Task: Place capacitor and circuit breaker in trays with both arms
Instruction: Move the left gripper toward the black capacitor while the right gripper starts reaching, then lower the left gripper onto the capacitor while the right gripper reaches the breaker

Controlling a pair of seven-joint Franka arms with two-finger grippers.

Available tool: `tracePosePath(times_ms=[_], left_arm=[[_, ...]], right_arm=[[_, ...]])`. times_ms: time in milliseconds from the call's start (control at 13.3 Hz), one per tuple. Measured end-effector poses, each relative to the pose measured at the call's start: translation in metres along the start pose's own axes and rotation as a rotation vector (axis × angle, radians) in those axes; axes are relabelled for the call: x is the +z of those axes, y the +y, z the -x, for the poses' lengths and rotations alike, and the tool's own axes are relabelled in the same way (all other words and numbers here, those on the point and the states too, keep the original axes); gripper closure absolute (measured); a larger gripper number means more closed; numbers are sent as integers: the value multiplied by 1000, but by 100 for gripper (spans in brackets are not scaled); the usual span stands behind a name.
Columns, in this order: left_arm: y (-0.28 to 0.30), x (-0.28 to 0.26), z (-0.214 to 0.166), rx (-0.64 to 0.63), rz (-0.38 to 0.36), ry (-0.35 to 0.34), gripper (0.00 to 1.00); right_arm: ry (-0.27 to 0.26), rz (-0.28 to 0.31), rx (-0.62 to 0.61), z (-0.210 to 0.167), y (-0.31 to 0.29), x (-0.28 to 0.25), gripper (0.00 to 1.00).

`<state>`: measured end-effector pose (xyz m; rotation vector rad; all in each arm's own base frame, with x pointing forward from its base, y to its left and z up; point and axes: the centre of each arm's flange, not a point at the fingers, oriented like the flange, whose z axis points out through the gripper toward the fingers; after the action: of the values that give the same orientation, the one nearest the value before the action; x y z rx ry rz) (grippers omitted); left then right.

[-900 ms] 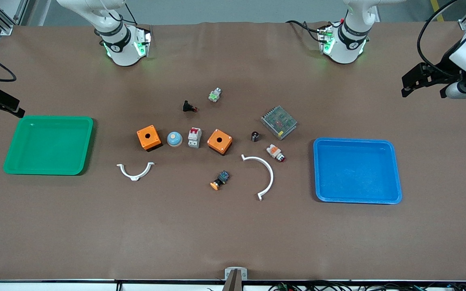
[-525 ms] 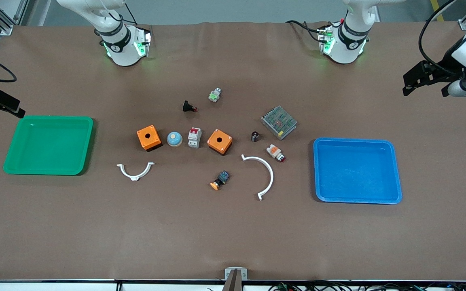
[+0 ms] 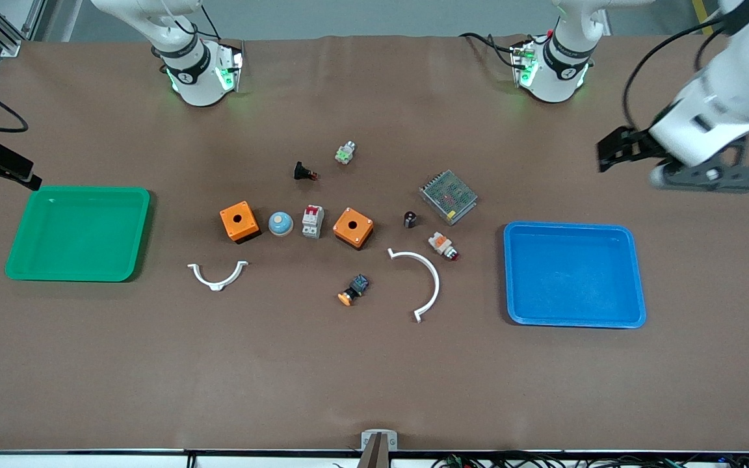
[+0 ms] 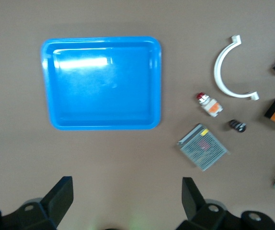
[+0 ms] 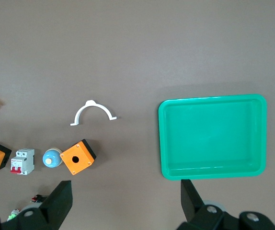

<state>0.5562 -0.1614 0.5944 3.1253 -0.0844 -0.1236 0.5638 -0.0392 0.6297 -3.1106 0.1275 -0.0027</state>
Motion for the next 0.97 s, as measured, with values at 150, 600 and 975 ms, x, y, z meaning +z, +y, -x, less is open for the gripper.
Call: tracePosePath(times_ms=[150,600,975], left_arm=[[49,34,-7,-35,10,11,0],[154,173,-14,-74,40,-1,1],[225,289,-7,-173,48,-61,19]], right_arm=[[-23,1,-25,-6,-12,13,0],[-127,-21,-116,-12,-135,91,0],[-178,-32,-34,16,-236,188,0]])
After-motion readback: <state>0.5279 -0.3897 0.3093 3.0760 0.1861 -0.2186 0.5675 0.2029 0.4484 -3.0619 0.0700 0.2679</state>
